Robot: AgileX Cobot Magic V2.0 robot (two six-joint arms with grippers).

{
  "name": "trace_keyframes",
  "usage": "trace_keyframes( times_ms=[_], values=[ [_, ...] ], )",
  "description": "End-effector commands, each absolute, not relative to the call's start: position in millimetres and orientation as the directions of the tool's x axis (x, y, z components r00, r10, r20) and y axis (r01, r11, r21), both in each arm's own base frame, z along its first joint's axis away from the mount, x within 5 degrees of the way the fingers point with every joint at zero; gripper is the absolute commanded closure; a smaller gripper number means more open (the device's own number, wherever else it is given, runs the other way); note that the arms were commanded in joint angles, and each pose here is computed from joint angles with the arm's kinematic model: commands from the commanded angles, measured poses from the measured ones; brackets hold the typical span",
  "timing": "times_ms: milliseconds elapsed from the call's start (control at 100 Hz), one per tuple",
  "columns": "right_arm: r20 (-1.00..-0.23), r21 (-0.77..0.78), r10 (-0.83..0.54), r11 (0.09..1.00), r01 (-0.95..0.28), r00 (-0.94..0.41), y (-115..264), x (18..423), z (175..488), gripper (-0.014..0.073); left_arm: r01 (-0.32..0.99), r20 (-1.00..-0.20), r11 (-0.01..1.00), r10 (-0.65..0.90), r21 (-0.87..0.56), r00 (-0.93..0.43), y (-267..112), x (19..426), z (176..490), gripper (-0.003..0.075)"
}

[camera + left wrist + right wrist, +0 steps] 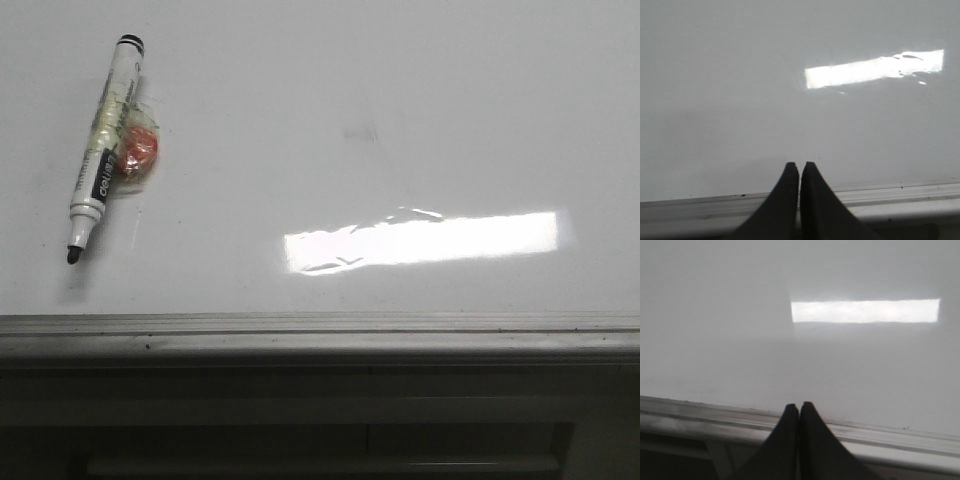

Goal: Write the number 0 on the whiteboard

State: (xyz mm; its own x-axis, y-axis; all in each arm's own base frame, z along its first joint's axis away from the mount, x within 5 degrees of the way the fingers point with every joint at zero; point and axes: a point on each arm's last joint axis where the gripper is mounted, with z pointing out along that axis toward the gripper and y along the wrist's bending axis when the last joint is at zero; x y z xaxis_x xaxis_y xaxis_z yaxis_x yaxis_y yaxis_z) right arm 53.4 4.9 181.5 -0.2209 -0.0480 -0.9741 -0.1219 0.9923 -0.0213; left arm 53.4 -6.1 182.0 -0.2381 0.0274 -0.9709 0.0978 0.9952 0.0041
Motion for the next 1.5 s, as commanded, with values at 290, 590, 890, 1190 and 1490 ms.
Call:
trace_keyframes(
  times_ms=[290,590,890,1190,1490],
  values=[
    [-0.98,-0.018,-0.042,0.992,-0.128,-0.194,5,53,180,0.0644,0.091,-0.981,0.996,0.011,-0.007,-0.193,-6,54,178,0.074],
    [-0.98,-0.018,-0.042,0.992,-0.128,-0.194,5,53,180,0.0644,0.091,-0.981,0.996,0.011,-0.007,-0.193,-6,54,178,0.074],
    [-0.984,-0.017,-0.04,0.991,-0.13,-0.176,6,54,182,0.0644,0.091,-0.981,0.996,0.011,-0.007,-0.193,-6,54,178,0.074],
    [-0.871,0.454,0.479,0.87,-0.195,0.109,5,54,215,0.0644,0.119,-0.831,0.826,-0.53,-0.551,-0.168,-15,54,188,0.074],
    [-0.658,0.737,0.753,0.646,-0.199,0.01,5,53,218,0.0643,0.117,-0.359,0.343,-0.919,-0.932,-0.165,-15,54,201,0.074]
  ],
)
